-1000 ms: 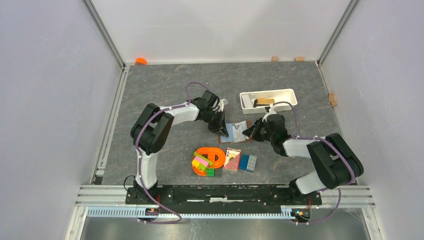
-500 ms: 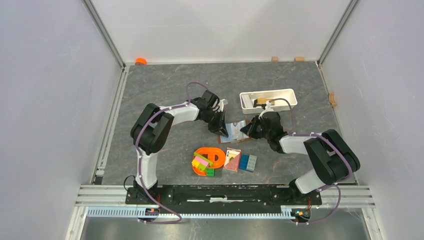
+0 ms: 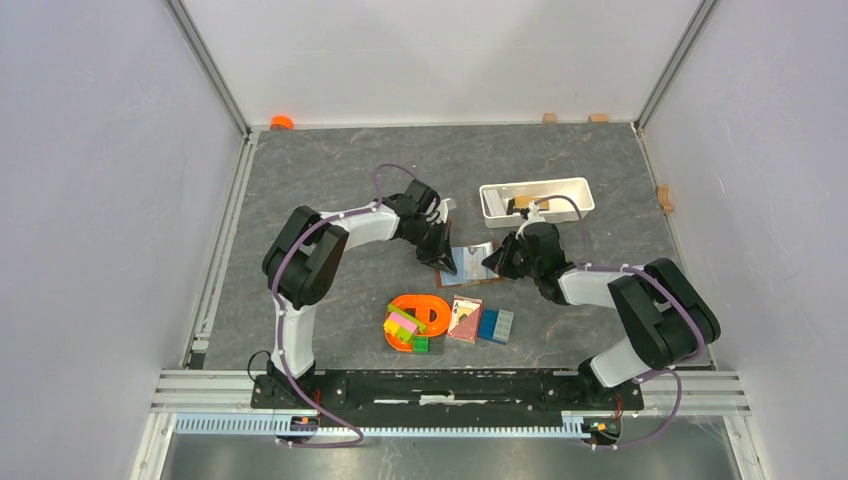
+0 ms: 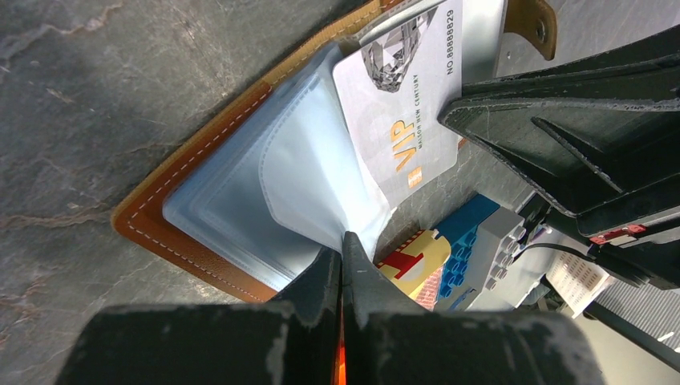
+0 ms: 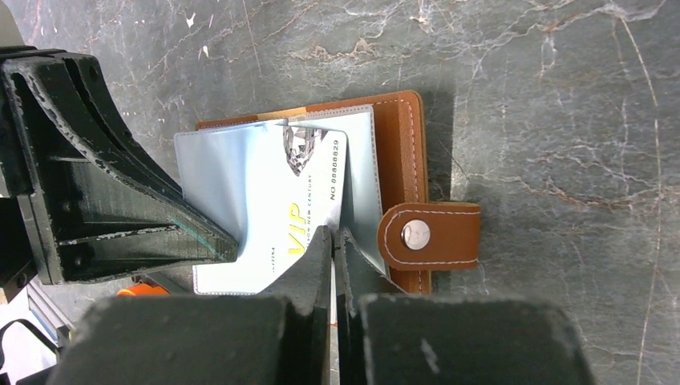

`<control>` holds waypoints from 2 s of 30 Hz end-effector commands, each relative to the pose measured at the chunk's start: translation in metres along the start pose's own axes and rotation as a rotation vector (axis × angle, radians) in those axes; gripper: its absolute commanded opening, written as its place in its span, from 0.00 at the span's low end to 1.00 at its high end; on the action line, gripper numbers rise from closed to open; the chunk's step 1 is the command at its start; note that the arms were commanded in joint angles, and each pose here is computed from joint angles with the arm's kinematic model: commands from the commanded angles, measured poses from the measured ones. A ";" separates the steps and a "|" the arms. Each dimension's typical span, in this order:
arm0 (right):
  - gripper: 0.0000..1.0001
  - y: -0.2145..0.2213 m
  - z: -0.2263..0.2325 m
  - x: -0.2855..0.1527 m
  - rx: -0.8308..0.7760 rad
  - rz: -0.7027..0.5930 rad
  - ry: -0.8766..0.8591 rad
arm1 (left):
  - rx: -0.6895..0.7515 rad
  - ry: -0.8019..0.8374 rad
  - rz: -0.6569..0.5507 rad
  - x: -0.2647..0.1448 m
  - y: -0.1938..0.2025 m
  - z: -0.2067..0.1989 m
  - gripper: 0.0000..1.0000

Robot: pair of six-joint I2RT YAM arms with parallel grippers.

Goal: Put the credit cards into the card holder
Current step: Insert the credit card into the card holder.

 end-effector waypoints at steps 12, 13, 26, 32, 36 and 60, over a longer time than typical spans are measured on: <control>0.00 0.022 -0.017 0.003 -0.082 0.128 0.077 | 0.033 -0.199 0.030 0.007 0.008 0.056 0.06; 0.00 0.023 -0.017 0.004 -0.090 0.137 0.083 | 0.035 -0.205 0.028 0.007 0.008 0.057 0.08; 0.00 0.035 -0.014 0.008 -0.169 0.233 0.100 | 0.067 -0.220 -0.002 0.005 -0.001 0.056 0.15; 0.00 0.035 -0.023 0.001 -0.204 0.245 0.148 | 0.058 -0.234 -0.022 0.002 -0.006 0.058 0.16; 0.00 0.032 -0.025 -0.001 -0.232 0.250 0.162 | 0.070 -0.237 -0.027 0.001 -0.008 0.060 0.15; 0.00 0.015 0.000 0.002 -0.290 0.204 0.099 | 0.112 -0.219 -0.050 -0.001 -0.015 0.053 0.25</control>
Point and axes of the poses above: each gripper's point midway between its finger pads, its own x axis out along the fingers, its own z axis along the line the jaws close on, y = z × x, the point moved 1 cm from there along -x, back along the fingers, and after that the axes turned 15 degrees about -x, right-handed, at the moved point
